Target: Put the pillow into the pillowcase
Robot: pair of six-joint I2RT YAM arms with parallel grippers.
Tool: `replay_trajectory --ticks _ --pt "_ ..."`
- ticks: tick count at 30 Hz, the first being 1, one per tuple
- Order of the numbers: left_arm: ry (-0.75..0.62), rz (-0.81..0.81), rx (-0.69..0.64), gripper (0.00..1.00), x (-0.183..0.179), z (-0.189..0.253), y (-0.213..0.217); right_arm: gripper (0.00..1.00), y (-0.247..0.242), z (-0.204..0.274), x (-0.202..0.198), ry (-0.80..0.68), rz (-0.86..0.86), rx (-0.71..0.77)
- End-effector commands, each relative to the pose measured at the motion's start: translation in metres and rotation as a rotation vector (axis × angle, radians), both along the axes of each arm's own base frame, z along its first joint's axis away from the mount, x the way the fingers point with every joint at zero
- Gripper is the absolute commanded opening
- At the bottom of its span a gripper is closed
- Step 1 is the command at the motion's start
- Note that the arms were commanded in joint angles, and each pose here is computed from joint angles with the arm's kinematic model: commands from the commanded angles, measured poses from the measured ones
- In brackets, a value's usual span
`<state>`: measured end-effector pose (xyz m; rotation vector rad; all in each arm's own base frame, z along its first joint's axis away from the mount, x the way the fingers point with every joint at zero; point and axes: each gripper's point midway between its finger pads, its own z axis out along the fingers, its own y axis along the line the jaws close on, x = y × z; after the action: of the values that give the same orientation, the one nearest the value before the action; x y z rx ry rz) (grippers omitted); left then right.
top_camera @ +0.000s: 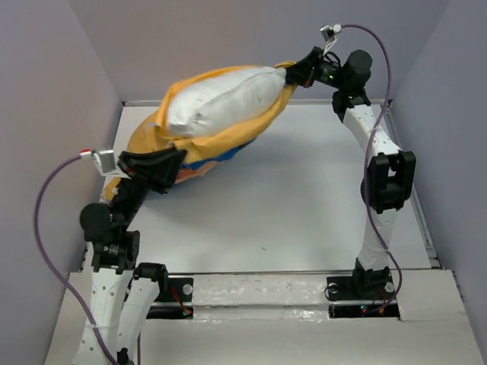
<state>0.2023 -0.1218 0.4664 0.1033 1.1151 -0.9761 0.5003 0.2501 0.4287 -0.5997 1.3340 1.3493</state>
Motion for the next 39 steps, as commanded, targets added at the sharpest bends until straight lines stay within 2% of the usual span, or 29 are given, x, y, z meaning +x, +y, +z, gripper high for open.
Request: replay_trajectory --ticks 1,3,4,5,7,8,9,11,12,13,14,15,16,17,18,19,20,23,26,27,29,30,31,32,33,34,35,37,39 --pt "0.044 -0.159 -0.123 0.58 -0.019 -0.072 -0.022 0.00 -0.046 -0.084 0.017 0.184 0.050 -0.047" --pt "0.083 -0.266 -0.146 0.73 -0.033 -0.107 -0.038 0.00 -0.069 -0.119 0.018 0.253 0.049 -0.047" --pt "0.086 -0.307 -0.143 0.92 -0.039 -0.112 -0.044 0.00 -0.076 -0.130 0.017 0.282 0.057 -0.051" --pt "0.077 -0.368 -0.128 0.99 -0.052 -0.113 -0.054 0.00 -0.082 -0.140 0.012 0.303 0.086 -0.067" --pt "0.072 -0.425 -0.085 0.99 -0.064 -0.112 -0.065 0.00 -0.097 -0.158 0.007 0.357 0.082 -0.065" --pt "0.060 -0.401 -0.050 0.99 -0.062 -0.111 -0.066 0.04 -0.103 -0.160 0.005 0.372 0.075 -0.063" --pt "0.068 -0.388 -0.038 0.99 -0.060 -0.109 -0.068 0.18 -0.109 -0.161 0.004 0.384 0.058 -0.056" --pt "0.074 -0.379 0.028 0.99 -0.049 -0.099 -0.079 0.36 -0.122 -0.159 0.002 0.410 0.006 -0.038" --pt "0.079 -0.383 0.048 0.99 -0.044 -0.095 -0.084 0.49 -0.122 -0.157 0.001 0.419 -0.017 -0.033" --pt "0.059 -0.417 0.063 0.99 -0.049 -0.080 -0.093 0.54 -0.124 -0.165 0.002 0.450 -0.049 -0.053" --pt "0.121 -0.410 0.099 0.99 -0.032 -0.089 -0.108 0.60 -0.126 -0.164 0.005 0.456 -0.095 -0.073" --pt "0.113 -0.374 0.160 0.99 -0.024 -0.092 -0.118 0.73 -0.137 -0.168 0.011 0.565 -0.252 -0.100" --pt "0.129 -0.353 0.208 0.99 -0.018 -0.094 -0.131 0.78 -0.140 -0.168 0.015 0.547 -0.343 -0.153" --pt "0.167 -0.291 0.306 0.99 -0.009 -0.100 -0.160 0.85 -0.159 -0.162 0.023 0.498 -0.540 -0.240" --pt "0.222 -0.268 0.335 0.99 -0.008 -0.107 -0.176 0.87 -0.171 -0.155 0.027 0.473 -0.638 -0.253" --pt "0.225 -0.128 0.402 0.99 0.008 -0.096 -0.179 0.88 -0.179 -0.152 0.023 0.491 -0.702 -0.250" --pt "0.280 -0.128 0.519 0.99 0.012 -0.129 -0.216 0.88 -0.199 -0.151 0.025 0.495 -0.836 -0.252" --pt "0.348 -0.052 0.636 0.98 0.045 -0.154 -0.259 0.91 -0.222 -0.136 -0.004 0.475 -0.996 -0.248" --pt "0.349 0.032 0.707 0.93 0.072 -0.164 -0.293 0.93 -0.242 -0.133 -0.036 0.461 -1.136 -0.241" --pt "0.344 0.046 0.728 0.91 0.075 -0.165 -0.302 0.91 -0.245 -0.146 -0.045 0.486 -1.154 -0.248" --pt "0.350 0.065 0.818 0.84 0.090 -0.176 -0.328 0.78 -0.260 -0.137 -0.061 0.482 -1.203 -0.206" --pt "0.353 0.083 0.855 0.83 0.094 -0.182 -0.335 0.49 -0.266 -0.139 -0.067 0.494 -1.225 -0.192" --pt "0.350 0.107 0.865 0.82 0.100 -0.168 -0.342 0.29 -0.279 -0.152 -0.074 0.533 -1.261 -0.165" --pt "0.370 0.112 0.937 0.82 0.106 -0.199 -0.357 0.18 -0.284 -0.146 -0.082 0.521 -1.277 -0.140" --pt "0.374 0.125 0.965 0.82 0.110 -0.206 -0.362 0.04 -0.286 -0.149 -0.086 0.524 -1.273 -0.126" --pt "0.365 0.141 0.967 0.83 0.112 -0.193 -0.368 0.02 -0.289 -0.151 -0.089 0.531 -1.275 -0.108" --pt "0.381 0.148 1.023 0.85 0.118 -0.221 -0.379 0.01 -0.291 -0.166 -0.095 0.559 -1.272 -0.111" --pt "0.390 0.201 1.092 0.87 0.129 -0.238 -0.387 0.02 -0.288 -0.170 -0.101 0.553 -1.226 -0.092" --pt "0.379 0.233 1.151 0.88 0.138 -0.251 -0.390 0.11 -0.285 -0.171 -0.104 0.544 -1.210 -0.086"
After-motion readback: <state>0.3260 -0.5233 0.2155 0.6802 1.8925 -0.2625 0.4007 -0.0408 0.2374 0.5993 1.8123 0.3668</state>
